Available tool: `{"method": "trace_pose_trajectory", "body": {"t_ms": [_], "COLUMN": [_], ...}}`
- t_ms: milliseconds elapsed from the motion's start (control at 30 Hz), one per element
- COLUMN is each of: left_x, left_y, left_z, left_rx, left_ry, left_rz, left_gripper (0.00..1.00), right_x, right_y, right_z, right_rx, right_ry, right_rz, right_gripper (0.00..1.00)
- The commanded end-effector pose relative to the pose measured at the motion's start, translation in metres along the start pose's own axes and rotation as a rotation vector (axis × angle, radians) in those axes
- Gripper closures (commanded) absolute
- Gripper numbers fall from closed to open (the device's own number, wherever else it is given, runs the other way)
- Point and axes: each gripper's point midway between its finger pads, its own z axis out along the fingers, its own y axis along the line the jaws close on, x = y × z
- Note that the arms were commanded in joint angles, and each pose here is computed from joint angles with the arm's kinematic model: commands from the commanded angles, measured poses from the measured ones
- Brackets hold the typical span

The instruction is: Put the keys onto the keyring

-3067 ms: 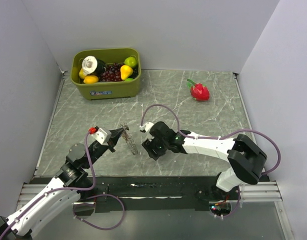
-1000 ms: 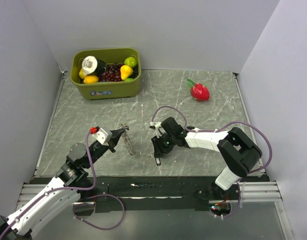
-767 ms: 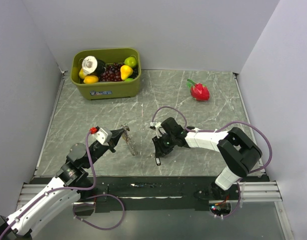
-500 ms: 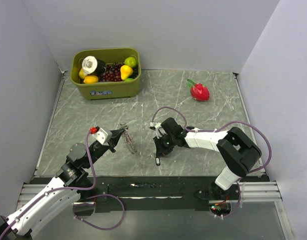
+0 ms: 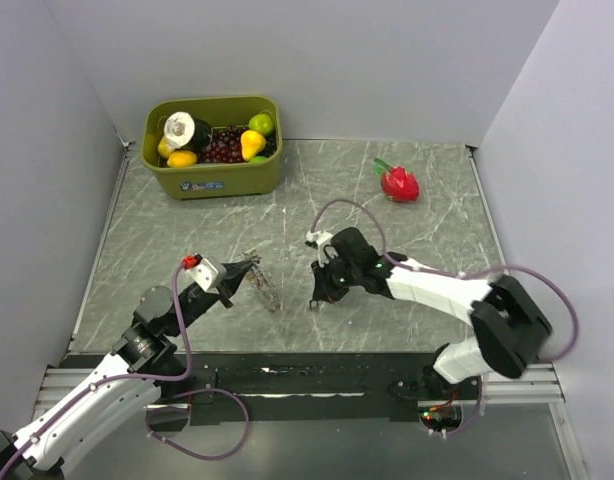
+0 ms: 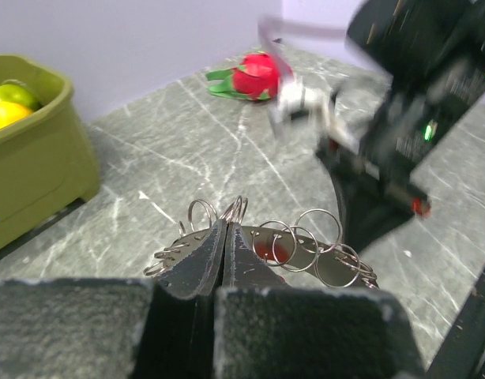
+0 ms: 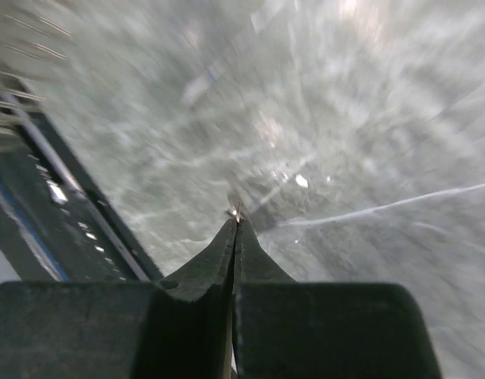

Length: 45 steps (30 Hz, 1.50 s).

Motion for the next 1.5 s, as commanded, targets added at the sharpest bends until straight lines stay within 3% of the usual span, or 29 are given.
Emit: {"method": "trace_pose_trajectory", "body": {"t_ms": [0,433,667,1033,1467], "left_x": [-0.045,-0.053,-0.051,-0.042,-0.036], "left_y": [-0.019,-0.085,-0.09,-0.095,-0.097], "left_z": [0.004,-0.001,0.0,0.006,0.017], "left_rx": [0.113,0.519,0.554,0.588,0.581], "left_ry": [-0.14,-0.221,-0.213,-0.178,-0.16], "left_rz": [0.005,0.057,0.077,0.059,0.048], "left_gripper": [0.99,0.99,0.99,0.99,0.99], "right_x": [-0.04,-0.071,-0.074,-0.075,-0.078], "right_y": [0.013,0.045,0.056,0.093,0.111], "right_z": [-0.04,-0.117,-0.128,-0.131,-0.133], "right_rx": [0.017,-0.01,-0.049,-0.248,-0.281], "right_ry": [-0.16,-0.375,-0.402,-0.378,-0.349], "right_rz": [-0.111,-0.279,-0.315,-0.365,-0.389], "right_gripper": [1.0,1.0,1.0,1.0,1.0]}}
